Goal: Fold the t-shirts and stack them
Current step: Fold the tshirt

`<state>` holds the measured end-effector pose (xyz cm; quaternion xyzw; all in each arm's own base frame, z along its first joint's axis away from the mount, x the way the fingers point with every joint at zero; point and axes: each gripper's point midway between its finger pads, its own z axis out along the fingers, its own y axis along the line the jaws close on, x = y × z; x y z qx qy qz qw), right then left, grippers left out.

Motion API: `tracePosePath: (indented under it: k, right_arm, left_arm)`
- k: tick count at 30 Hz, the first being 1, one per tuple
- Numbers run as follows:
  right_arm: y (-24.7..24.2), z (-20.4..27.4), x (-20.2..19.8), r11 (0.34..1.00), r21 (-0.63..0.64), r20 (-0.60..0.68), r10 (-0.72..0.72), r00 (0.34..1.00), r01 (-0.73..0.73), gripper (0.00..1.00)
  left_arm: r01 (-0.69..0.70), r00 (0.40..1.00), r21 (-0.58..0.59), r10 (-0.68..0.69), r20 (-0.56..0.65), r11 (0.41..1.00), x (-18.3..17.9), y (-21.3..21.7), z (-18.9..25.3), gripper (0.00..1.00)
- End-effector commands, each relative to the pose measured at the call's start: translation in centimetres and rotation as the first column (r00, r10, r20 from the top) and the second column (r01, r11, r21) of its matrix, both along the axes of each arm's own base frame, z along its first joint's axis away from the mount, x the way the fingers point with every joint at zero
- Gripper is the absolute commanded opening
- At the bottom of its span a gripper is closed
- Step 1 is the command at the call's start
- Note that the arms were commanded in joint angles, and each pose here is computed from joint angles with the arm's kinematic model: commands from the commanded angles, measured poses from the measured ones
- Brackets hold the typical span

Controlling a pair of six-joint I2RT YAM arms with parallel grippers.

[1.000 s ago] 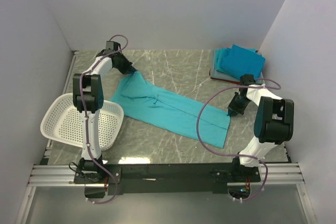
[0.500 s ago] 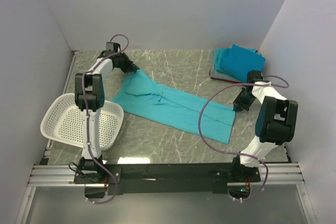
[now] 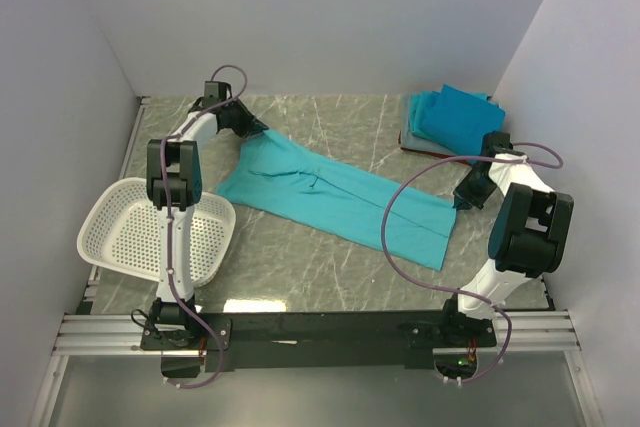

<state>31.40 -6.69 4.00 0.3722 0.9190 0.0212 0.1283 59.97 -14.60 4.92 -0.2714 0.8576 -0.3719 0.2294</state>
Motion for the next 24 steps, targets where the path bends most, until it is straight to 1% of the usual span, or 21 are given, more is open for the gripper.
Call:
tracePosePath:
  k: [1,4,5,7,8,9,10,14,16,17,18,19,20,21,22,23,24]
  right_arm:
    - [-1.4,2.0,1.0,0.998,-0.049,0.052,-0.036,0.998,0.039,0.0]
    - [-1.4,1.9,0.9,0.998,-0.047,0.052,-0.04,0.998,0.043,0.0]
    - [-1.2,1.9,0.9,0.998,-0.042,0.054,-0.039,0.998,0.041,0.0]
    - [-1.2,1.8,0.8,0.998,-0.04,0.049,-0.039,0.998,0.041,0.0]
    - [-1.2,1.8,0.8,0.999,-0.037,0.052,-0.038,0.998,0.04,0.0]
    - [-1.1,1.8,0.8,0.999,-0.037,0.053,-0.036,0.998,0.038,0.0]
    - [-1.1,1.8,0.8,0.999,-0.035,0.052,-0.031,0.998,0.033,0.0]
    - [-0.9,1.9,0.9,0.999,-0.026,0.059,-0.02,0.998,0.021,0.0]
    - [-0.8,1.9,1.1,1.0,-0.02,0.061,-0.008,0.998,0.01,0.0]
    - [-0.7,1.8,1.1,1.0,-0.018,0.059,-0.007,0.998,0.008,0.0]
    - [-0.7,1.8,1.2,1.0,-0.017,0.061,-0.003,0.998,0.004,0.0]
    - [-0.7,1.8,1.2,1.0,-0.018,0.059,0.002,0.998,-0.001,0.0]
    - [-0.7,1.8,1.2,1.0,-0.015,0.056,0.002,0.998,-0.001,0.0]
    - [-0.8,1.9,1.4,1.0,-0.017,0.059,0.005,0.998,-0.004,0.0]
    - [-0.8,1.9,1.4,1.0,-0.019,0.06,0.009,0.998,-0.008,0.0]
    - [-0.8,2.1,1.5,1.0,-0.019,0.066,0.01,0.998,-0.009,0.0]
    - [-0.9,2.2,1.7,1.0,-0.021,0.069,0.012,0.998,-0.01,0.0]
  left_arm:
    - [-0.052,0.998,0.048,0.051,0.026,0.998,0.9,1.2,1.1,0.01]
    - [-0.075,0.997,0.083,0.074,0.021,0.994,0.7,1.8,0.7,0.05]
    - [-0.075,0.997,0.09,0.075,0.007,0.993,0.4,2.0,0.4,0.11]
    - [-0.072,0.997,0.106,0.071,0.013,0.992,0.9,2.1,0.6,0.2]
    - [-0.062,0.998,0.12,0.061,0.015,0.991,0.8,2.2,0.7,0.29]
    - [-0.067,0.998,0.135,0.064,0.024,0.989,1.1,2.4,1.3,0.34]
    - [-0.069,0.997,0.151,0.065,0.033,0.986,1.1,2.5,1.7,0.42]
    - [-0.087,0.992,0.24,0.063,0.105,0.967,0.8,3.7,4.8,0.55]
    - [-0.123,0.985,0.295,0.081,0.151,0.948,0.0,4.4,7.1,0.62]
    - [-0.114,0.983,0.331,0.059,0.172,0.937,-0.5,4.1,7.7,0.63]
    - [-0.123,0.98,0.359,0.055,0.193,0.925,-1.5,4.2,9.0,0.65]
    - [-0.141,0.976,0.401,0.06,0.207,0.905,-1.9,4.5,9.4,0.66]
    - [-0.108,0.981,0.447,0.021,0.195,0.888,-3.1,3.7,8.7,0.66]
    - [-0.108,0.976,0.468,0.003,0.219,0.877,-3.8,3.4,10.1,0.66]
    - [-0.093,0.976,0.492,-0.019,0.217,0.866,-4.5,2.9,10.1,0.66]
    - [-0.047,0.977,0.532,-0.071,0.199,0.845,-5.9,1.7,9.7,0.66]
    - [-0.014,0.977,0.547,-0.105,0.184,0.837,-6.7,0.9,9.4,0.66]
